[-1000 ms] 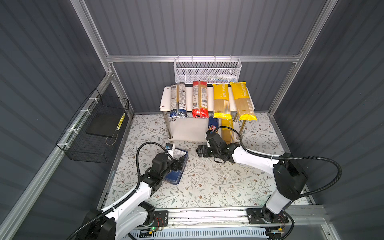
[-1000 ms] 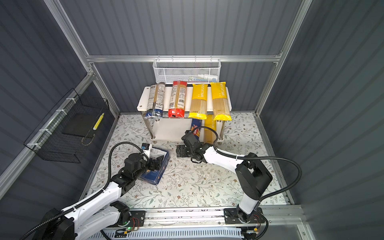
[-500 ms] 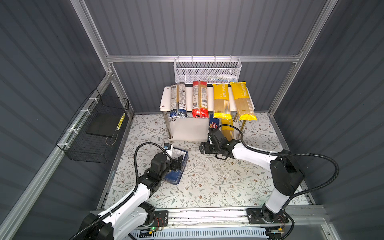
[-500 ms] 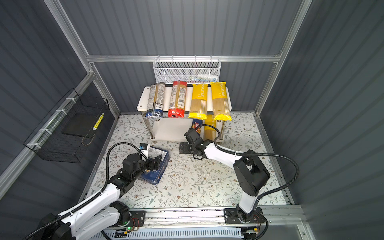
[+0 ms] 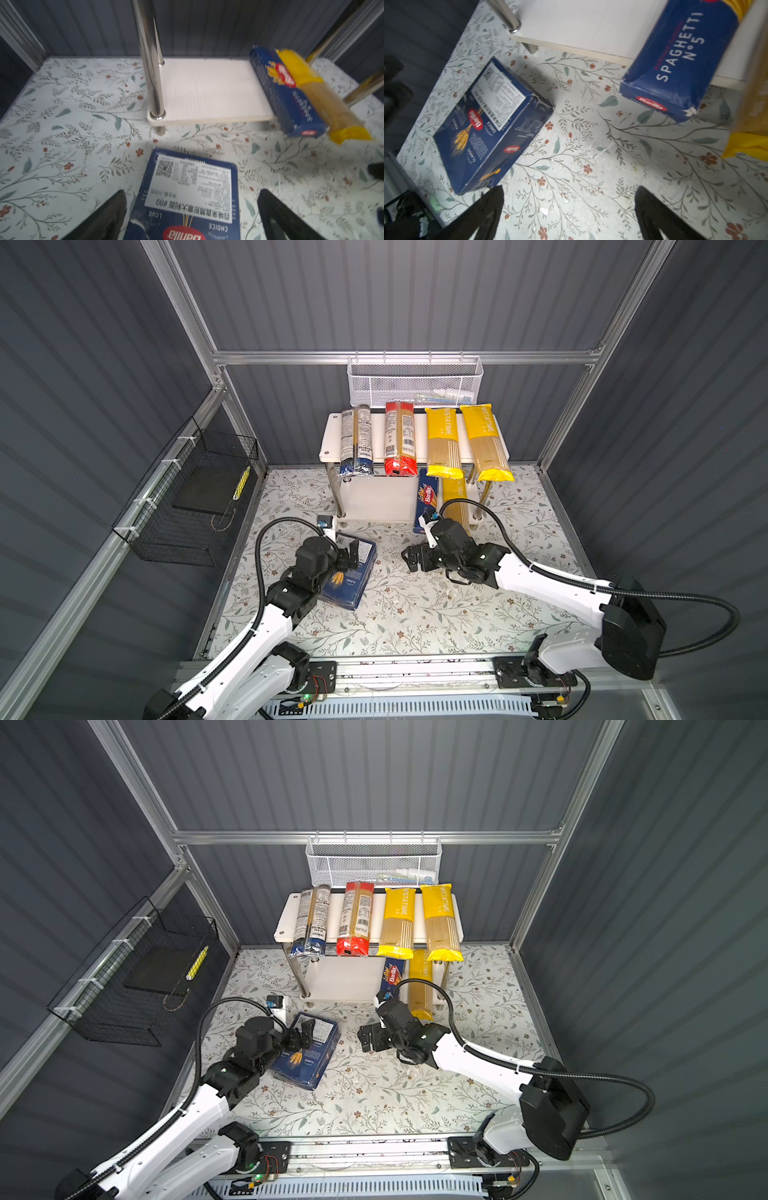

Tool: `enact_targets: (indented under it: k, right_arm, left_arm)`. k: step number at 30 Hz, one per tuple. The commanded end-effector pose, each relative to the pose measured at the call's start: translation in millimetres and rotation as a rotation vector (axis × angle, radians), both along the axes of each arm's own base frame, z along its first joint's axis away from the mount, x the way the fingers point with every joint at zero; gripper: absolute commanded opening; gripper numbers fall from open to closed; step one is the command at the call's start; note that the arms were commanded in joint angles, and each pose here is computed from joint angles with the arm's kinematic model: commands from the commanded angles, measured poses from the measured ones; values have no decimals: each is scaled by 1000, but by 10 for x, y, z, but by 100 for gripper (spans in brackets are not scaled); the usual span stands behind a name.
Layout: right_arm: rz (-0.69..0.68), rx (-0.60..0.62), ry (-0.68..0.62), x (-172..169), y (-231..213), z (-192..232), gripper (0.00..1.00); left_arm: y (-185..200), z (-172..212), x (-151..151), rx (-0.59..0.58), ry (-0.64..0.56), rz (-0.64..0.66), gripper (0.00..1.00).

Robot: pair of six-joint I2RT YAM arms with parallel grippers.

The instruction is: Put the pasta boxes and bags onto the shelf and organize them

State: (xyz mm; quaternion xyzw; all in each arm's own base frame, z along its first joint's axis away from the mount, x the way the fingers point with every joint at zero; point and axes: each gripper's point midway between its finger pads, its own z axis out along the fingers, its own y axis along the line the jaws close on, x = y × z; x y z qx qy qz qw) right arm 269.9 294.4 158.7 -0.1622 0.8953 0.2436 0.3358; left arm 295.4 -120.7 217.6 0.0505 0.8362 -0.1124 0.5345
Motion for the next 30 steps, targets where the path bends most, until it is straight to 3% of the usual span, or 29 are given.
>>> enact_targets:
  k: [1, 8, 14, 19, 24, 30]
  right_arm:
    - [110, 10, -36, -142, 28, 44, 99]
    - [281, 55, -39, -481, 45, 30, 99]
    - [327, 22, -90, -384, 122, 53, 99]
    - [360, 7, -72, -270, 282, 90, 99]
    - [359, 15, -30, -193, 366, 3, 99]
    - [353, 34, -3, -176, 373, -111, 99]
  left_arm:
    - [152, 28, -116, -26, 80, 85, 99]
    - [438, -287, -219, -28, 148, 248, 99]
    - [547, -527, -203, -58, 245, 320, 99]
    - [645, -820, 31, -174, 340, 317, 99]
    - [600, -964, 304, -108, 411, 265, 99]
    - [344, -1135, 460, -160, 465, 156, 99]
